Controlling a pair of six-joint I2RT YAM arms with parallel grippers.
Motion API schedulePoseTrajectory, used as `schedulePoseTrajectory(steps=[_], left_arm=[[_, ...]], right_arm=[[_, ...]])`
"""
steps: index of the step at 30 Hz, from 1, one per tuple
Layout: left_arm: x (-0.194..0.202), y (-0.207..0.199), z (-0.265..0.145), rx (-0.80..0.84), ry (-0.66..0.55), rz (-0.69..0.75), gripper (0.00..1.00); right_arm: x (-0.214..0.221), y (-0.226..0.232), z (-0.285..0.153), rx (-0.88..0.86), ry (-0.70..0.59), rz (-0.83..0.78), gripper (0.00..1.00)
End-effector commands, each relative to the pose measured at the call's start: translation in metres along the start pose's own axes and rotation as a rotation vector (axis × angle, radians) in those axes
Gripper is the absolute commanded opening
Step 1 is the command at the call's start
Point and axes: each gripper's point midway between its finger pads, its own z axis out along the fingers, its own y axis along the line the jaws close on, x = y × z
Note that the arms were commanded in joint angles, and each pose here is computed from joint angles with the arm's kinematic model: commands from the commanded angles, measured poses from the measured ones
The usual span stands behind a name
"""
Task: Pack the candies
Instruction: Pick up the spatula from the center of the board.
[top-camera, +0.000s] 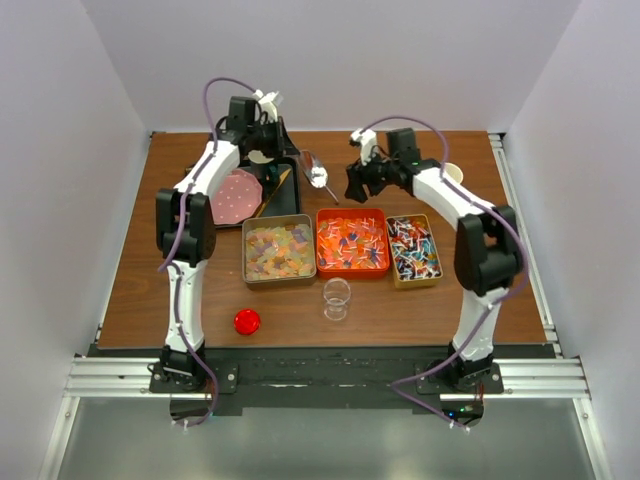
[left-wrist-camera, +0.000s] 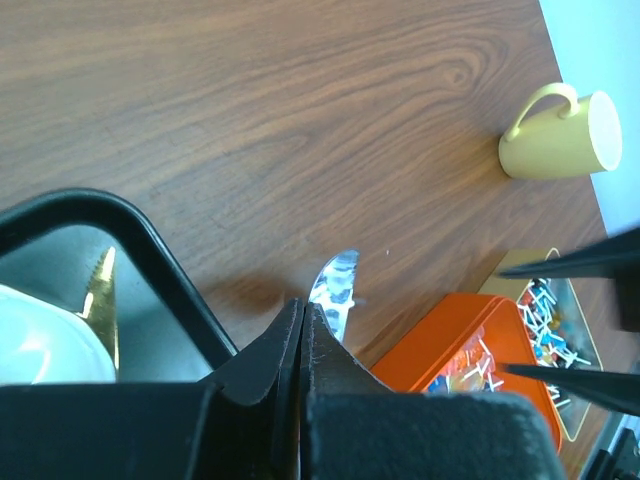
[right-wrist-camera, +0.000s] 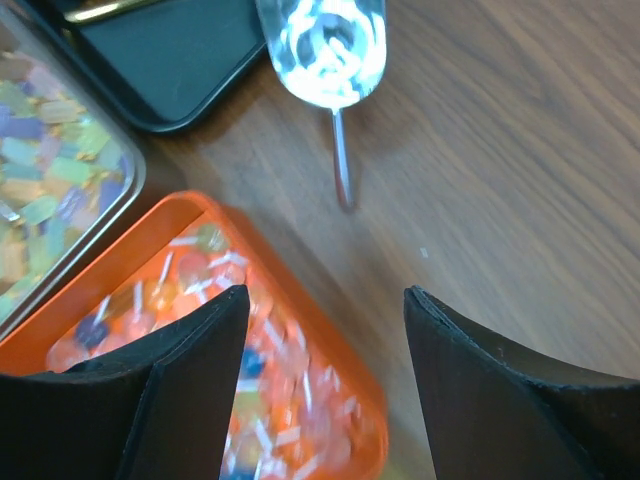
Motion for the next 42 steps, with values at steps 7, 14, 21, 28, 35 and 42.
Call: schedulePoseTrajectory(steps=[7, 14, 21, 28, 35, 42], left_arm=[[-0.001, -0.020, -0.015, 0.061, -0.009, -0.052, 0.00], [-0.005, -0.018, -0.017, 0.064, -0.018, -0.064, 0.00], [-0.009, -0.012, -0.019, 0.059, -0.028, -0.069, 0.00], [-0.008, -0.004, -0.021, 0.044, -0.027, -0.072, 0.00], [-0.011, -0.004, -0.022, 0.052, -0.033, -0.067, 0.00], [-0.005, 0.003, -0.024, 0.046, -0.020, -0.084, 0.00]], right_arm=[[-0.023, -0.016, 0.076, 0.016, -0.040, -0.091, 0.65], [-0.016, -0.009, 0.100, -0.033, 0.011, -0.103, 0.61], [-0.001, 0.004, 0.107, -0.083, 0.060, -0.109, 0.57], [0.002, 0.011, 0.098, -0.095, 0.067, -0.127, 0.56], [0.015, 0.011, 0.108, -0.060, 0.115, -0.140, 0.54], [0.019, 0.016, 0.125, -0.042, 0.129, -0.163, 0.45]])
